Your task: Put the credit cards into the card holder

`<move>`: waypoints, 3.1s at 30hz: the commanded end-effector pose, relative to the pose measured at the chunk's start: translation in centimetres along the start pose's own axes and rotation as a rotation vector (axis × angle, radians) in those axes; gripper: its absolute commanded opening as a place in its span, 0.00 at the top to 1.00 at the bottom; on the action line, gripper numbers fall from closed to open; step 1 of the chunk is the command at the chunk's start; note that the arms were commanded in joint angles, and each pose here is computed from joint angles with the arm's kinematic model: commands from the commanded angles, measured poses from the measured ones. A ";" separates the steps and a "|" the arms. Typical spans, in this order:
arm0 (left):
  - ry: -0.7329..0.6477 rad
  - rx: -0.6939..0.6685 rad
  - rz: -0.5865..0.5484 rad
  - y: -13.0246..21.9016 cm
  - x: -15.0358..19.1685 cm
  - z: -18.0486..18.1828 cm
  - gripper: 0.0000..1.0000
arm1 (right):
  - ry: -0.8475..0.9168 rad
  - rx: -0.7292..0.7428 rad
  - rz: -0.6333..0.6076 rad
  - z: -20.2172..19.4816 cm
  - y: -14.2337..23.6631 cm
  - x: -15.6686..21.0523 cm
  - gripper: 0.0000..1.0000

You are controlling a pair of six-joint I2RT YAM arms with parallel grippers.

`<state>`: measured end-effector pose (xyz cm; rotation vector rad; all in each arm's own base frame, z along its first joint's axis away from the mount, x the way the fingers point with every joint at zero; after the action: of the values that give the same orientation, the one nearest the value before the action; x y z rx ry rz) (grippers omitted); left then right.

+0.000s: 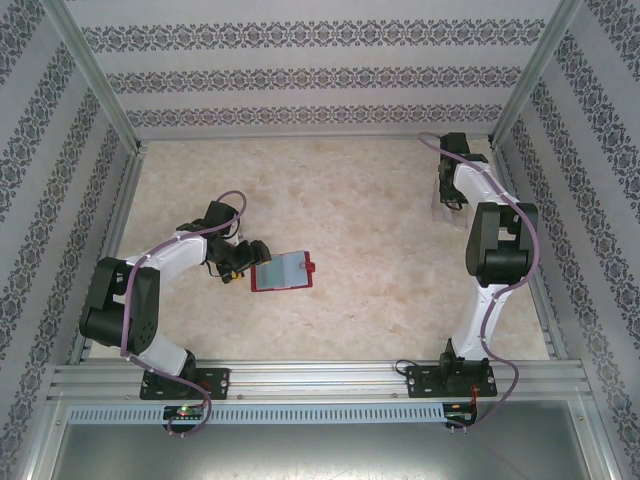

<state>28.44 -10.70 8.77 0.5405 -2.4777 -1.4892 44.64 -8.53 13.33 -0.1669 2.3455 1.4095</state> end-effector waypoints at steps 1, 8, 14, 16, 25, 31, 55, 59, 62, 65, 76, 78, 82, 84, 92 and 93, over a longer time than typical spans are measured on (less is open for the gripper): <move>-0.018 0.008 0.005 0.7 0.1 -0.6 0.18 | -0.028 0.022 -0.026 -1.5 1.3 -0.8 1.00; -0.021 0.001 0.002 0.9 0.3 -0.5 0.18 | -0.073 -0.062 -0.058 -1.3 2.7 -1.2 1.00; -0.021 0.005 0.006 0.7 0.2 -0.5 0.18 | -0.068 -0.066 -0.035 -1.0 1.8 -1.0 1.00; -0.022 0.005 0.008 0.7 0.3 -0.5 0.18 | -0.065 -0.070 -0.018 -0.7 1.2 -0.8 0.97; -0.027 0.001 0.014 0.5 0.3 -0.4 0.18 | -0.092 -0.097 0.027 -0.3 -0.1 0.0 0.77; -0.025 0.000 0.016 0.4 0.3 -0.3 0.18 | -0.132 -0.145 0.027 -0.6 0.0 0.0 0.77; -0.029 0.000 0.014 0.5 -0.2 -0.8 0.18 | -0.236 -0.432 0.016 1.2 0.9 -0.7 0.48; -0.028 0.003 0.013 0.6 -0.2 -0.9 0.18 | -0.224 -0.428 0.014 1.7 1.0 -0.8 0.46; -0.032 -0.001 0.012 0.7 -0.2 -0.9 0.18 | -0.224 -0.428 -0.006 1.7 1.7 -1.0 0.46; -0.032 -0.006 0.013 0.7 -0.2 -0.8 0.18 | -0.227 -0.425 -0.027 1.6 2.6 -1.5 0.46; -0.032 0.001 0.007 0.8 -0.3 -1.0 0.18 | -0.263 -0.407 -0.056 3.3 4.1 -2.4 0.44; -0.032 -0.002 0.008 0.8 -0.2 -0.9 0.18 | -0.261 -0.395 -0.043 3.7 3.6 -2.4 0.42; -0.035 -0.003 0.006 0.9 -0.1 -0.8 0.18 | -0.242 -0.334 -0.016 3.8 2.4 -2.0 0.42; -0.035 -0.003 0.004 0.9 0.0 -0.8 0.18 | -0.226 -0.311 0.000 3.9 1.7 -1.7 0.41; -0.031 0.005 0.003 0.8 0.0 -0.7 0.18 | -0.196 -0.264 0.051 4.0 0.2 -0.6 0.40; -0.031 0.004 0.002 0.9 0.0 -0.8 0.18 | -0.193 -0.258 0.053 3.9 0.2 -0.5 0.40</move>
<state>29.13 -10.85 9.80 0.5527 -2.4964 -1.4892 46.52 -4.42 12.16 -0.0611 1.9687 1.7172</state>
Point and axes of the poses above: each hand's point on the last joint's axis, 136 mm out from that joint toward the fingers, its own y axis back along the fingers, its own z axis along the line the jaws close on, x = y × z, the point moved 5 cm from there along y, back along the fingers, and after that the axes turned 3 degrees about y, right-handed, at the moved point
